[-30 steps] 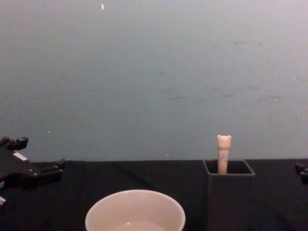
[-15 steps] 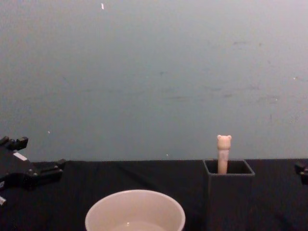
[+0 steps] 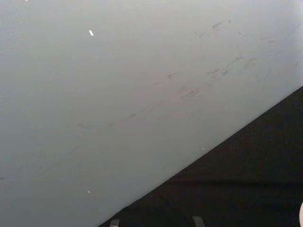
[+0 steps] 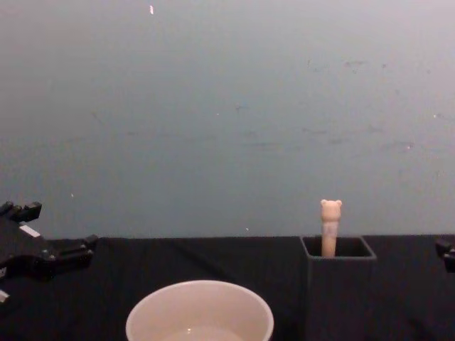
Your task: Pick up the stirring spoon with one hand, stir inside the cup, then place it back in its original position.
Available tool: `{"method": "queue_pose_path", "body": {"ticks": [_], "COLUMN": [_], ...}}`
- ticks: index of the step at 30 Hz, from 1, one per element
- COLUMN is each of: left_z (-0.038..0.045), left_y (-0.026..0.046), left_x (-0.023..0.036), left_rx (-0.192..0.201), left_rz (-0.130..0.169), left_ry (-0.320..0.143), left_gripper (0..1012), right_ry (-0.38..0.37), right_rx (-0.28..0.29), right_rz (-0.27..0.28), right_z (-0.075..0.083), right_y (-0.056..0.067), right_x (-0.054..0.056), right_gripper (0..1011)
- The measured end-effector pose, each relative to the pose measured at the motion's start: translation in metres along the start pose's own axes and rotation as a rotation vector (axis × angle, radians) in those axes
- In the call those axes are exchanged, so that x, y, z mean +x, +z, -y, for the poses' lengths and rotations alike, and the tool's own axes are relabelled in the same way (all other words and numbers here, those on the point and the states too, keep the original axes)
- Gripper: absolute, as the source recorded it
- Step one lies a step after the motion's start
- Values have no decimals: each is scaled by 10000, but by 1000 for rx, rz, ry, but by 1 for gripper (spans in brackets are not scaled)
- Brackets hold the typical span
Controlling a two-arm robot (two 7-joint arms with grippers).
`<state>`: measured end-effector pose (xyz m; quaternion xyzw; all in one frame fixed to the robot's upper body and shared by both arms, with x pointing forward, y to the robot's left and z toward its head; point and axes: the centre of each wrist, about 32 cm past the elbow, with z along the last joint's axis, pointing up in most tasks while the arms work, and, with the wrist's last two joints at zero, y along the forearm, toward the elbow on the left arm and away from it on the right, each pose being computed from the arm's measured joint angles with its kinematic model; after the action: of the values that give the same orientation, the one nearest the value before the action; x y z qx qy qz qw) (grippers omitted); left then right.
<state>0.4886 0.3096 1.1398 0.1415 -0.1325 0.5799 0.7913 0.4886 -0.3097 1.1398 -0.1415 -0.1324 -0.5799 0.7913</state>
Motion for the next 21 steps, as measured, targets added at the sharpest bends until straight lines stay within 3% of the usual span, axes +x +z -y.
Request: {"method": "queue_pose_path", "body": {"ticks": [5, 10, 17, 21], "left_z": [0, 0, 0, 0], "left_y": [0, 0, 0, 0], "left_x": [0, 0, 0, 0], "left_rx": [0, 0, 0, 0], "left_rz": [0, 0, 0, 0], "left_ry": [0, 0, 0, 0], "left_gripper": [1001, 1001, 1002, 1001], "right_ry": [13, 64, 177, 279], "right_rx": [6, 24, 70, 99], "right_rz": [-21, -83, -196, -259], "right_z": [23, 78, 161, 177], "right_y": [13, 65, 155, 204], "right_x": [12, 60, 182, 247], "right_gripper": [1002, 1002, 1002, 1002]}}
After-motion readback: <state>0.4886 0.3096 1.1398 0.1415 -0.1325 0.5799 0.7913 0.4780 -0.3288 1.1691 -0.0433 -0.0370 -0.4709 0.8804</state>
